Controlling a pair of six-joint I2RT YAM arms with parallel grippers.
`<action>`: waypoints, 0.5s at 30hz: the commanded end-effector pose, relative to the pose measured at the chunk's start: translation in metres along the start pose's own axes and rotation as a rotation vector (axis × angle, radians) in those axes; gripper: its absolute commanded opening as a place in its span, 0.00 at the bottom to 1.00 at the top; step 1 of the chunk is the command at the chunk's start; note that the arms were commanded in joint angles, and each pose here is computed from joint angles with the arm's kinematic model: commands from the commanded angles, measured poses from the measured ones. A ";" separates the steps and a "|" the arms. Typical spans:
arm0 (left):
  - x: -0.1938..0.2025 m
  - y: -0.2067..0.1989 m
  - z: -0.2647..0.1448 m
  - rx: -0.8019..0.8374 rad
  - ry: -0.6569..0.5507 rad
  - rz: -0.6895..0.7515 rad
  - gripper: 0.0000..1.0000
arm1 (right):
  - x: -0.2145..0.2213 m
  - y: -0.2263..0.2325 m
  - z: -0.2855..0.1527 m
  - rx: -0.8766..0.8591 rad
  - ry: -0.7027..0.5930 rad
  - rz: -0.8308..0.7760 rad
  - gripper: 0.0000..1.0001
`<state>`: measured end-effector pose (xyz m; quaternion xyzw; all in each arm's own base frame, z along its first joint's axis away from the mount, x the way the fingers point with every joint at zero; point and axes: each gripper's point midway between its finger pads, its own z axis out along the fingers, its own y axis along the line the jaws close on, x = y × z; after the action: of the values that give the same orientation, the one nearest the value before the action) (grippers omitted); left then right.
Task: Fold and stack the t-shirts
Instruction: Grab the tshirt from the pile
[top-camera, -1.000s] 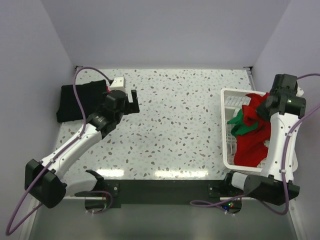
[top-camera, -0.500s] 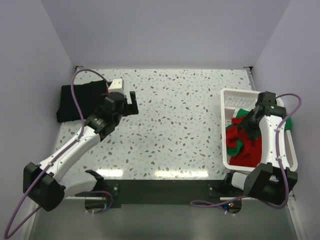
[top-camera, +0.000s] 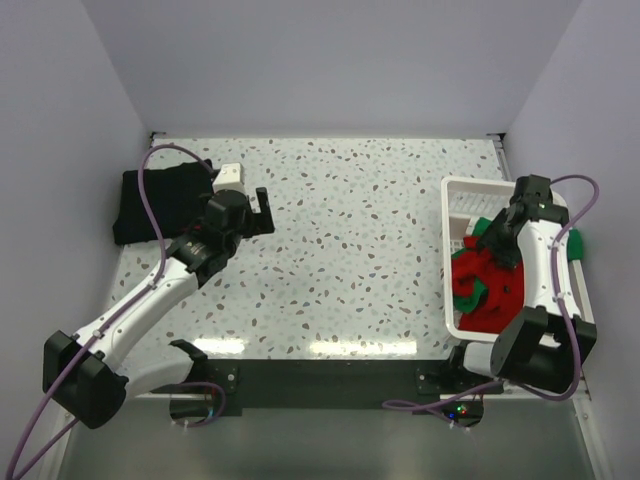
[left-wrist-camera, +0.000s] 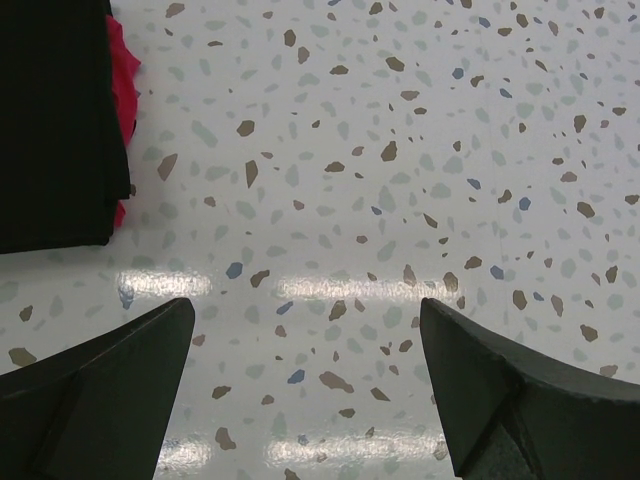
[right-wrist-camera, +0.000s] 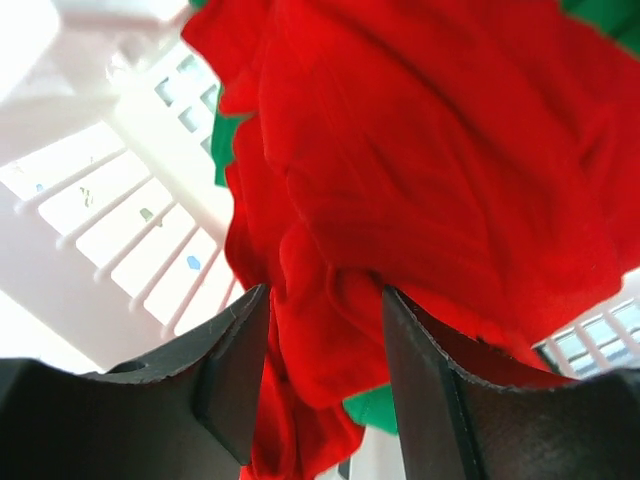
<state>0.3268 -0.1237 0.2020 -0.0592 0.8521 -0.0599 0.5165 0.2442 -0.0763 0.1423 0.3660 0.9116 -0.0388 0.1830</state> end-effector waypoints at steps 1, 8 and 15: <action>-0.014 0.003 -0.003 -0.014 -0.046 -0.025 1.00 | -0.029 -0.002 0.002 0.029 -0.114 -0.013 0.53; -0.016 0.000 0.001 -0.010 -0.043 -0.013 1.00 | -0.042 -0.002 0.023 0.070 -0.120 -0.039 0.53; -0.020 -0.001 0.003 -0.014 -0.054 0.001 1.00 | -0.043 0.001 0.029 0.071 -0.100 -0.042 0.15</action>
<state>0.3282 -0.1233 0.1972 -0.0543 0.8555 -0.0523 0.5122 0.2699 -0.1021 0.1168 0.3499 0.9150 -0.0855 0.1815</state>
